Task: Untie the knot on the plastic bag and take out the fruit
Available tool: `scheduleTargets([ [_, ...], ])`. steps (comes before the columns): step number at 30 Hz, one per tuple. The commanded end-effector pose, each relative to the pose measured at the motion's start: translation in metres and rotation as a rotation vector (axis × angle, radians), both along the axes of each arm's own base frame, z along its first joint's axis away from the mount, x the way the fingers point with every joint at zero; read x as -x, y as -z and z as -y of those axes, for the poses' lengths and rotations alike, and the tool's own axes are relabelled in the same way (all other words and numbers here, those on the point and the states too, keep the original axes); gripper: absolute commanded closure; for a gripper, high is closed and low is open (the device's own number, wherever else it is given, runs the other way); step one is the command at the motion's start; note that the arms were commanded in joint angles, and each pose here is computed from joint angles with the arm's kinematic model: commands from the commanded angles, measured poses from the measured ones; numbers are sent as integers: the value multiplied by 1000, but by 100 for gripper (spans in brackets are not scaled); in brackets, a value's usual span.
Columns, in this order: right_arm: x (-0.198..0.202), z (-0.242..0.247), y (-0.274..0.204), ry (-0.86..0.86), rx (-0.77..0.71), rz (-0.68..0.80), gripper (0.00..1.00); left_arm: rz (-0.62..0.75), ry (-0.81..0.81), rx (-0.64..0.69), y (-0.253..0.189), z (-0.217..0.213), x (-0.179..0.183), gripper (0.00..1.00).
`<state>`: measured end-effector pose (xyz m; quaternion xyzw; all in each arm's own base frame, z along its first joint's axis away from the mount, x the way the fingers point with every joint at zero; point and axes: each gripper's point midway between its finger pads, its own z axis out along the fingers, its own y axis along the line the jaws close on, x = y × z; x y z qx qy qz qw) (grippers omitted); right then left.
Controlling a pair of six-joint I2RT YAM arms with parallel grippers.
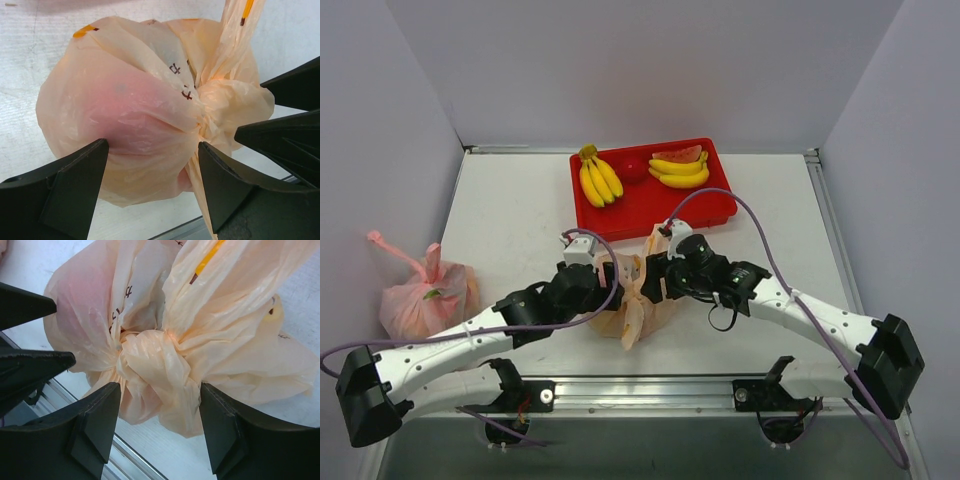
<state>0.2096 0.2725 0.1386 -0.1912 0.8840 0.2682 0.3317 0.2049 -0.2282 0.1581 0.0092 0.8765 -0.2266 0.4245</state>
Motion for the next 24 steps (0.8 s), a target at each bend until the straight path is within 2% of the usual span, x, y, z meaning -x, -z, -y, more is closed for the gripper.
scheduleTargets([
  [1, -1, -10, 14, -7, 11, -14, 38, 19, -71, 4, -12, 4, -8, 16],
  [6, 4, -17, 30, -19, 17, -60, 61, -19, -111, -28, 3, 7, -7, 17],
  [7, 4, -18, 34, -20, 24, -69, 70, -31, -117, -41, 9, 8, -8, 17],
  [9, 7, -21, 35, -31, 27, -71, 81, -45, -128, -36, 13, 12, -7, 17],
  [10, 7, -22, 34, -33, 28, -69, 92, -54, -134, -47, 18, 13, -7, 19],
  [12, 7, -23, 33, -34, 25, -66, 99, -69, -138, -41, 21, 16, -7, 20],
  [15, 9, -24, 32, -42, 24, -63, 100, -86, -131, -39, 28, 21, -6, 26],
  [17, 9, -24, 31, -46, 22, -59, 100, -91, -115, -15, 30, 26, -5, 40],
  [19, 10, -24, 31, -51, 24, -59, 100, -85, -102, 20, 27, 33, -6, 48],
  [20, 10, -24, 32, -51, 26, -58, 100, -90, -94, 30, 28, 35, -5, 66],
  [23, 7, -21, 29, -33, 26, -43, 100, -87, -96, 49, 28, 34, -4, 100],
  [24, 6, -19, 29, -24, 31, -39, 100, -79, -104, 44, 28, 31, -5, 100],
])
